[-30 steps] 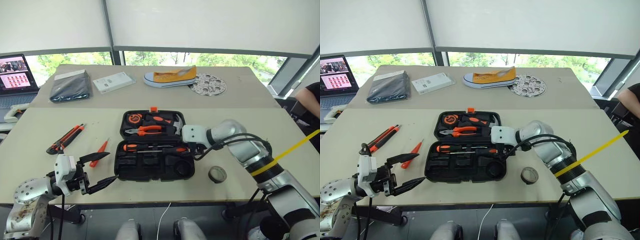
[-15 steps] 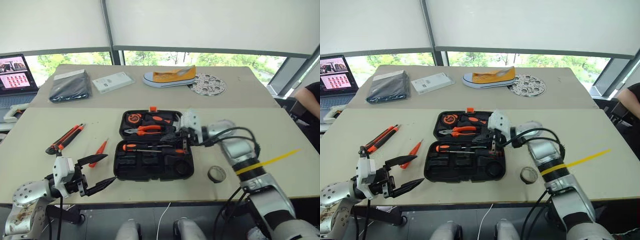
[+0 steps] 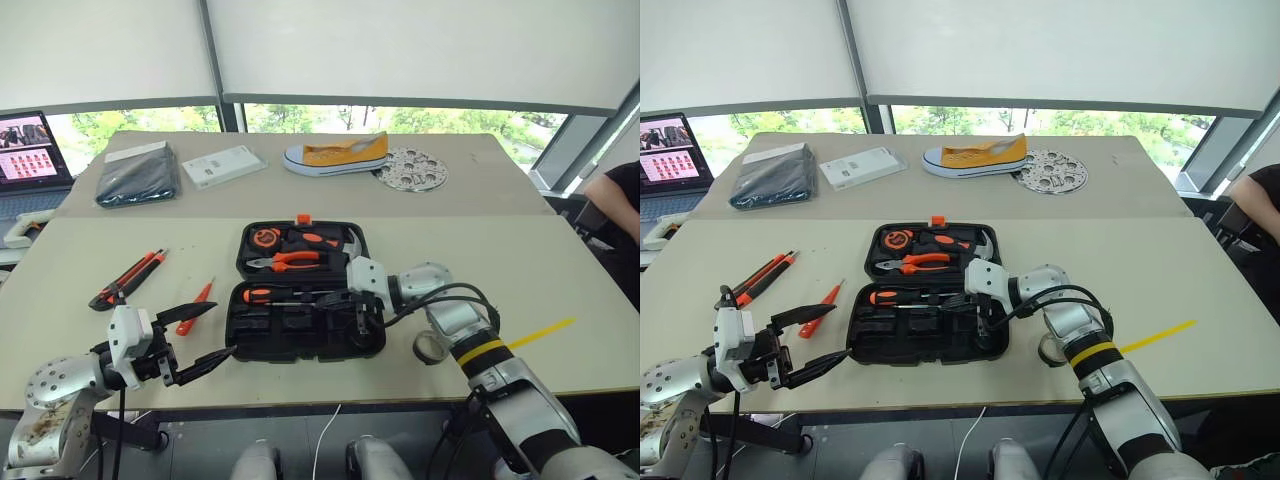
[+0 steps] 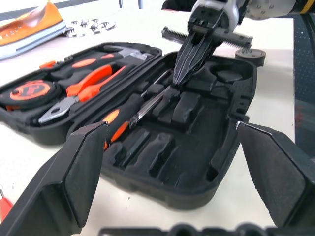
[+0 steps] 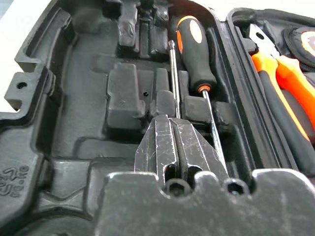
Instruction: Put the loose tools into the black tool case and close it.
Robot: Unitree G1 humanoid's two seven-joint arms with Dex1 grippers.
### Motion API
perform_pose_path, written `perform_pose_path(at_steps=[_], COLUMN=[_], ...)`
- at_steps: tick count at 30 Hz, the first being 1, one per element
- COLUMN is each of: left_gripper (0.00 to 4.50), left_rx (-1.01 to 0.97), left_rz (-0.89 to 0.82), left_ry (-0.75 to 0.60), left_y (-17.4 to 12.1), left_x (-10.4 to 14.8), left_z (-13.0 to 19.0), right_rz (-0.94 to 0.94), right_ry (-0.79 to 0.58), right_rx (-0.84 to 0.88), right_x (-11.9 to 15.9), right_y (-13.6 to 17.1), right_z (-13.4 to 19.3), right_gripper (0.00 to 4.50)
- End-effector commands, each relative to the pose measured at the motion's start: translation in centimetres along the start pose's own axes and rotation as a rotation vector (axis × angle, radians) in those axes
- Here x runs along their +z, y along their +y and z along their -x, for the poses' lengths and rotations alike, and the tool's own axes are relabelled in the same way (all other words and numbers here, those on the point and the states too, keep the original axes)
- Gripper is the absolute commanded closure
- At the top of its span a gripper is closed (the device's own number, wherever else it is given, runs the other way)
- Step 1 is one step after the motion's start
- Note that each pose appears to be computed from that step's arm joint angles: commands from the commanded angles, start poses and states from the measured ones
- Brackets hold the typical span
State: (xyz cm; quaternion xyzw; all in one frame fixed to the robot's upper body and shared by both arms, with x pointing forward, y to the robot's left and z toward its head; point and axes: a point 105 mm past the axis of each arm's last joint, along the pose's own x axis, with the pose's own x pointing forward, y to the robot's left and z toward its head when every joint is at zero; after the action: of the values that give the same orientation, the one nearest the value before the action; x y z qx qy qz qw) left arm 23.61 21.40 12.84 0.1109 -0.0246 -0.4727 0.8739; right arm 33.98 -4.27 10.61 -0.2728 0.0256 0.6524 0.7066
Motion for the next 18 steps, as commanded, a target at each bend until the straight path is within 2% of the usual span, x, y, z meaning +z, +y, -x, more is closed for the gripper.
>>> perform_pose_path(at_steps=[1, 4, 6, 8, 10, 13, 16, 17, 18], left_gripper=[0.0, 0.0, 0.0, 0.0, 0.0, 0.0, 0.0, 0.0, 0.0], left_rx=[0.001, 0.007, 0.028, 0.073, 0.134, 0.256, 0.41, 0.48, 0.554], left_rz=[-0.024, -0.014, 0.001, 0.03, 0.06, 0.082, 0.105, 0.096, 0.097], left_ry=[-0.003, 0.005, 0.009, -0.008, -0.005, 0.057, 0.105, 0.14, 0.183], left_y=[-0.1, -0.1, 0.0, 0.3, 0.9, 2.1, 3.4, 4.0, 4.5], left_x=[0.9, 0.9, 0.8, 1.0, 0.7, -0.6, -1.3, -1.6, -1.9], left_z=[-0.2, -0.3, -0.1, 0.7, 2.2, 5.4, 9.2, 11.0, 12.8], right_rz=[-0.092, -0.113, -0.116, -0.099, -0.065, -0.047, -0.03, -0.02, -0.016], right_ry=[0.075, 0.092, 0.001, -0.147, -0.263, -0.285, -0.255, -0.268, -0.302], right_rx=[-0.016, 0.01, -0.005, -0.048, -0.071, -0.128, -0.211, -0.204, -0.208], right_x=[-2.0, -2.2, -0.7, 1.8, 3.8, 4.6, 4.1, 4.2, 4.4], right_y=[0.1, 0.5, 0.4, -0.3, -0.3, 0.0, 0.6, 1.4, 2.1], right_z=[-0.1, -0.3, -0.1, 1.0, 3.0, 5.8, 8.3, 9.3, 10.2], right_gripper=[4.47, 4.47, 4.47, 4.47, 3.91, 3.14, 1.95, 1.71, 1.17])
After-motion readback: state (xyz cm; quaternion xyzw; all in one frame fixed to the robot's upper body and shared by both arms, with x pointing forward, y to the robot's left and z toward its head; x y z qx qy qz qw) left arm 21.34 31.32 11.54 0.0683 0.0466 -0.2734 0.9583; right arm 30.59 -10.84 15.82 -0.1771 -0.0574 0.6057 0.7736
